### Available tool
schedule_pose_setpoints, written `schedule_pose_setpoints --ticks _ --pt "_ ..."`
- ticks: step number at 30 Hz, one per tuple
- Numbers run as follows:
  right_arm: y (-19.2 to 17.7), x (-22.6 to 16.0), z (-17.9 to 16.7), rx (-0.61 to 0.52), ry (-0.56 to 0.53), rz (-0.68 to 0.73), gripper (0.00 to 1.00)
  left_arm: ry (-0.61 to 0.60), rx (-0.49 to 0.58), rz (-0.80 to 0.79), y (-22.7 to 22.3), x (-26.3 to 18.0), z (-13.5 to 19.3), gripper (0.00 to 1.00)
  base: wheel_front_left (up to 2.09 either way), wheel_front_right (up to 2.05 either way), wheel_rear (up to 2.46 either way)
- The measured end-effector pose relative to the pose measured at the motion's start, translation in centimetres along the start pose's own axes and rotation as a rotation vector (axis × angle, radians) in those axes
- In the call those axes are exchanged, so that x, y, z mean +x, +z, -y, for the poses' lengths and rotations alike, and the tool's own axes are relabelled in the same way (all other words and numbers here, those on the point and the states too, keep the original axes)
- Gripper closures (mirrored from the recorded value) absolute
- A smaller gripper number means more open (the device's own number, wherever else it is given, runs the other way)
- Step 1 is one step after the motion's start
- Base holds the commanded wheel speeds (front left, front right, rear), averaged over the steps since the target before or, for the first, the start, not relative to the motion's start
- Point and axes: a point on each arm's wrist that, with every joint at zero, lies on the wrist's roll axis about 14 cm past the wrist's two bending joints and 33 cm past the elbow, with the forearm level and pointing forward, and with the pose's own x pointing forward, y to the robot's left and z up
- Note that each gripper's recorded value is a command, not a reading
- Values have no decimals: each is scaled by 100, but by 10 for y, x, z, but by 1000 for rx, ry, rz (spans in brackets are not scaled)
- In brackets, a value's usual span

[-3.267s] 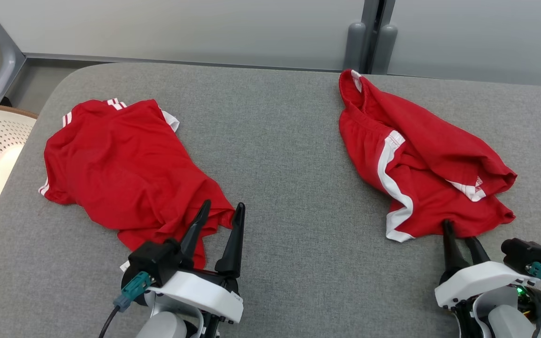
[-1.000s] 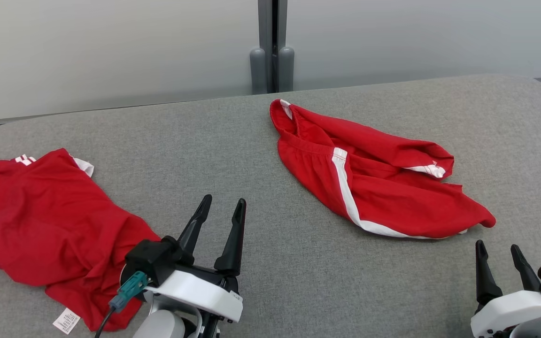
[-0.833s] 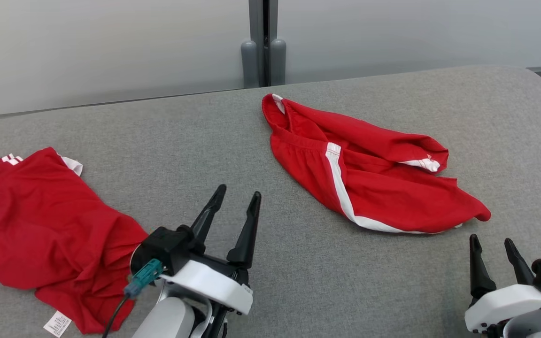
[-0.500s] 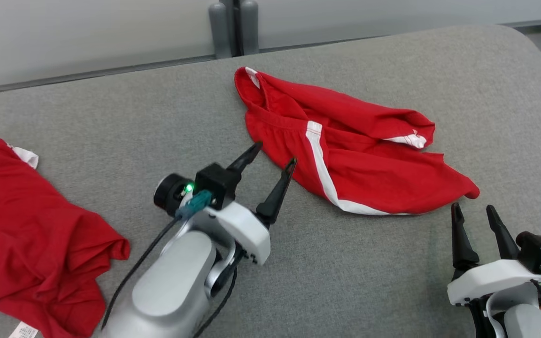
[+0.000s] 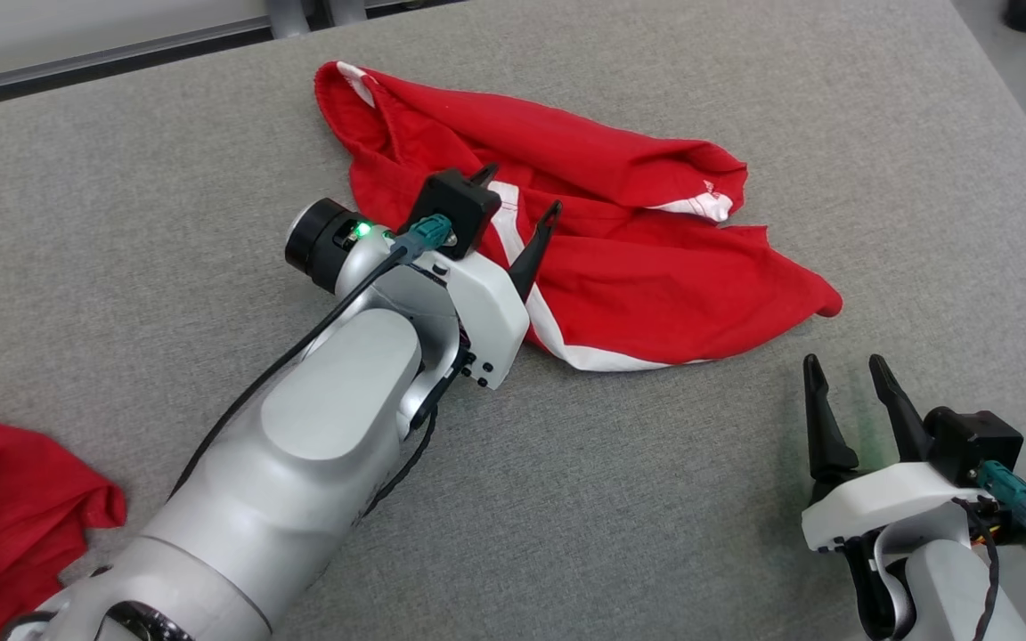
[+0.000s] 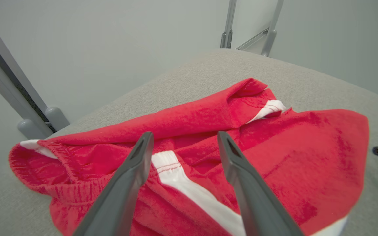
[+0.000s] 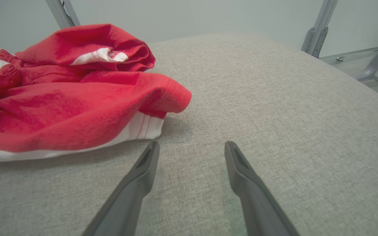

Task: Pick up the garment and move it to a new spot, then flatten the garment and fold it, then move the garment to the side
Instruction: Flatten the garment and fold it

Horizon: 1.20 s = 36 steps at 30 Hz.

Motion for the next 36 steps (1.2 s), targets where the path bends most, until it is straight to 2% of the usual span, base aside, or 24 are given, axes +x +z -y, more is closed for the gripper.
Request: schedule_pose_setpoints --ticks 3,10,19,20,21,22,29,33,36 --pt "-3 -1 7 -1 -19 -7 0 -13 33 -37 -6 10 3 0 0 0 0" --pt "-13 -3 14 4 -43 -32 0 13 195 -157 -25 25 -9 0 0 0 0" --pt "-13 3 11 7 -35 -33 0 44 238 -256 -44 14 -23 0 0 0 0" --pt "-13 4 9 6 -31 -33 0 46 235 -266 -46 12 -24 8 0 0 0" --pt "-13 4 8 4 -26 -32 0 47 235 -268 -46 11 -25 57 0 0 0" --pt "-13 5 6 3 -21 -30 0 44 230 -269 -46 9 -25 100 0 0 0" --pt "-10 12 -4 -6 8 -21 0 53 195 -232 -35 -3 -27 100 0 0 0" --pt "-5 16 -9 -16 29 -8 0 89 158 -216 -33 -16 -34 100 0 0 0" --pt "2 19 -18 -25 56 13 0 130 119 -146 -20 -26 -39 100 0 0 0"
